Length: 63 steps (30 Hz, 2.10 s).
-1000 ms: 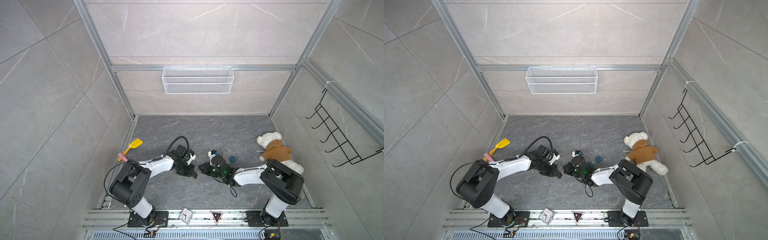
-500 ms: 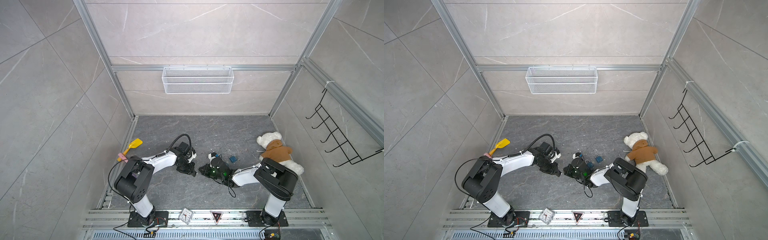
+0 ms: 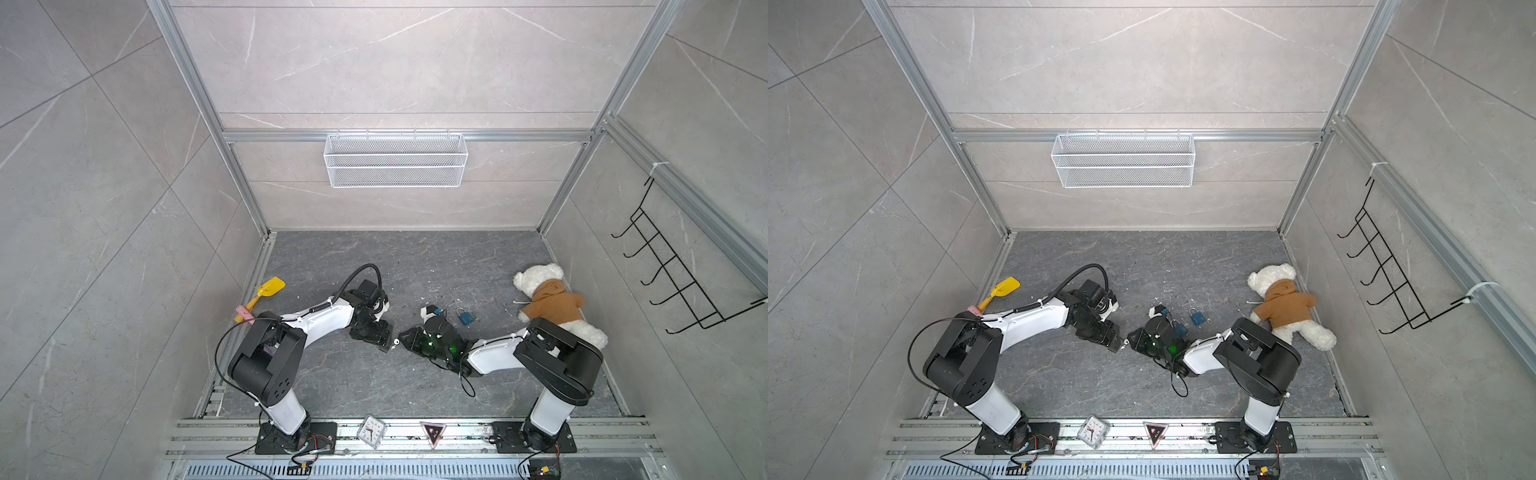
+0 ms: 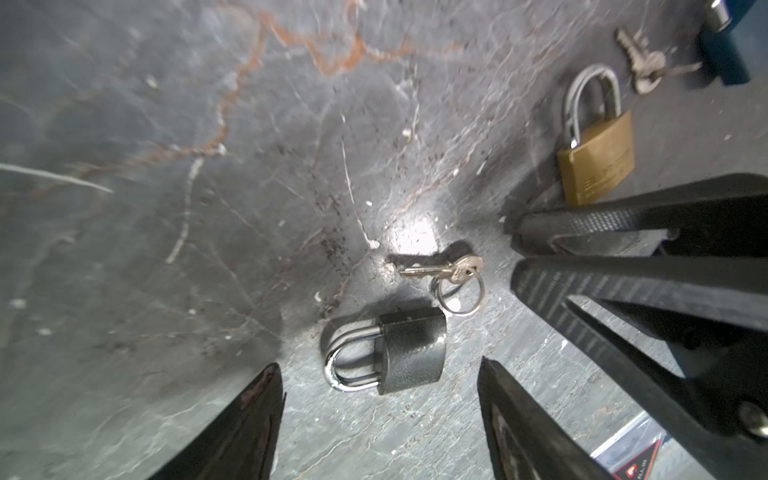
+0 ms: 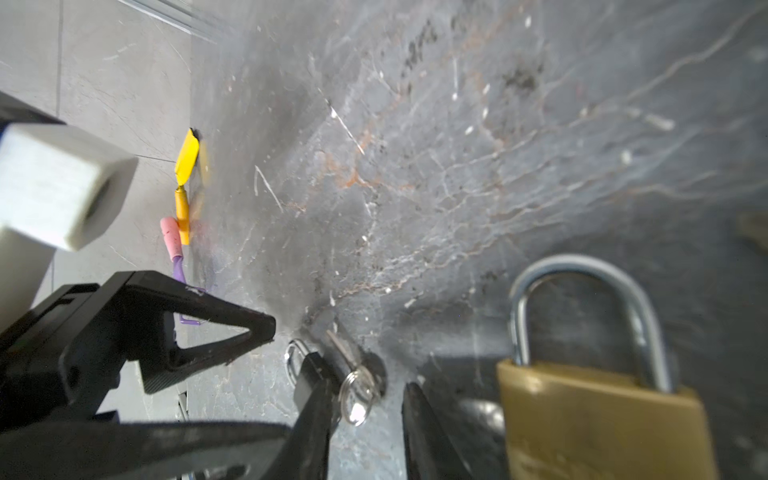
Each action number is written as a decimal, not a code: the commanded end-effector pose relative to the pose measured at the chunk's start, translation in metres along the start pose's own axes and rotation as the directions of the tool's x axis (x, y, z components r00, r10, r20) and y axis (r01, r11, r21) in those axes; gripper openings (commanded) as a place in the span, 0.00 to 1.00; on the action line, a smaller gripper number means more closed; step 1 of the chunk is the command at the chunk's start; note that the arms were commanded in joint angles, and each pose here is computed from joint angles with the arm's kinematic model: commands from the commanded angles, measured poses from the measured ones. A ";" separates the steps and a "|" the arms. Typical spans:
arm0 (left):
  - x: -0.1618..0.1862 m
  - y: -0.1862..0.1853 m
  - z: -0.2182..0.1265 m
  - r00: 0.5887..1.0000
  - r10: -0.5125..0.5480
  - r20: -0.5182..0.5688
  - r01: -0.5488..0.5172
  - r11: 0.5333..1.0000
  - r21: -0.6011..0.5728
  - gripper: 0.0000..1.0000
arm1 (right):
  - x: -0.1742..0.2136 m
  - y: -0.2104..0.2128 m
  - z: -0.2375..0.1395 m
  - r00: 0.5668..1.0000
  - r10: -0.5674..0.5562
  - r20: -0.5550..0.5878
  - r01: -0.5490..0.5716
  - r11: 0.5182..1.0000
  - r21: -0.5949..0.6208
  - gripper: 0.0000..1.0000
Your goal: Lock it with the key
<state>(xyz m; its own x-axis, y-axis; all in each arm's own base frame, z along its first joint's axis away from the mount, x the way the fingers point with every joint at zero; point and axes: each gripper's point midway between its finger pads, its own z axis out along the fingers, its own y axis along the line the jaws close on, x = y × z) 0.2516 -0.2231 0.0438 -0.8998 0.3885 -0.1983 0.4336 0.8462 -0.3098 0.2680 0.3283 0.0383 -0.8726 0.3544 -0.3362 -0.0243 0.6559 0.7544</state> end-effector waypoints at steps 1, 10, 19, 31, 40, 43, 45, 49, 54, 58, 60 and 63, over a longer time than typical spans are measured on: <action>-0.018 -0.003 -0.036 0.996 0.027 0.089 -0.023 0.999 -0.044 0.77 | -0.018 0.013 -0.019 0.996 -0.062 0.066 0.061 0.998 0.012 0.33; -0.067 0.020 -0.136 0.857 0.064 0.512 0.091 0.958 -0.272 0.93 | -0.082 0.073 -0.102 0.880 -0.436 0.186 0.421 0.899 0.120 0.69; -0.078 0.040 -0.210 0.427 0.347 0.835 0.147 0.884 -0.443 0.96 | -0.131 0.067 -0.192 0.777 -0.575 0.256 0.490 0.808 0.326 1.00; -0.006 0.235 -0.182 0.468 0.163 0.868 0.690 0.547 -0.475 0.97 | -0.156 0.034 -0.249 0.664 -0.619 0.419 0.444 0.777 0.446 1.00; -0.028 0.261 -0.144 0.535 0.141 0.833 0.607 0.622 -0.495 0.94 | -0.165 0.017 -0.257 0.591 -0.714 0.376 0.451 0.678 0.581 1.00; -0.027 0.269 -0.142 0.536 0.095 0.839 0.613 0.640 -0.464 0.98 | -0.174 0.008 -0.272 0.534 -0.751 0.388 0.409 0.632 0.658 1.00; -0.026 0.270 -0.141 0.532 0.080 0.843 0.615 0.648 -0.450 1.00 | -0.181 -0.005 -0.282 0.507 -0.771 0.385 0.358 0.595 0.720 1.00; -0.025 0.269 -0.141 0.530 0.086 0.843 0.612 0.650 -0.451 1.00 | -0.195 -0.037 -0.287 0.494 -0.785 0.374 0.255 0.542 0.801 1.00; -0.020 0.261 -0.140 0.454 0.171 0.875 0.593 0.675 -0.439 1.00 | -0.205 -0.051 -0.273 0.408 -0.779 0.476 0.231 0.592 0.772 1.00; -0.021 0.260 -0.135 0.482 0.149 0.863 0.580 0.685 -0.442 1.00 | -0.219 -0.096 -0.243 0.494 -0.784 0.376 0.189 0.519 0.834 1.00; -0.020 0.260 -0.133 0.494 0.138 0.858 0.577 0.686 -0.443 1.00 | -0.222 -0.122 -0.229 0.529 -0.773 0.350 0.173 0.502 0.847 1.00; -0.019 0.260 -0.132 0.496 0.137 0.858 0.577 0.686 -0.443 1.00 | -0.229 -0.140 -0.222 0.511 -0.774 0.373 0.149 0.507 0.849 1.00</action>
<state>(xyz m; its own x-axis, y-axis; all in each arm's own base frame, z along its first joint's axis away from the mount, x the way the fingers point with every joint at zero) 0.3654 0.0402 0.0688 -0.4197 -0.0069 -0.9076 -0.2475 0.9629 0.1072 0.3519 0.0117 0.1174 -0.3718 -0.1023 -0.9227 0.2402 0.9495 -0.2021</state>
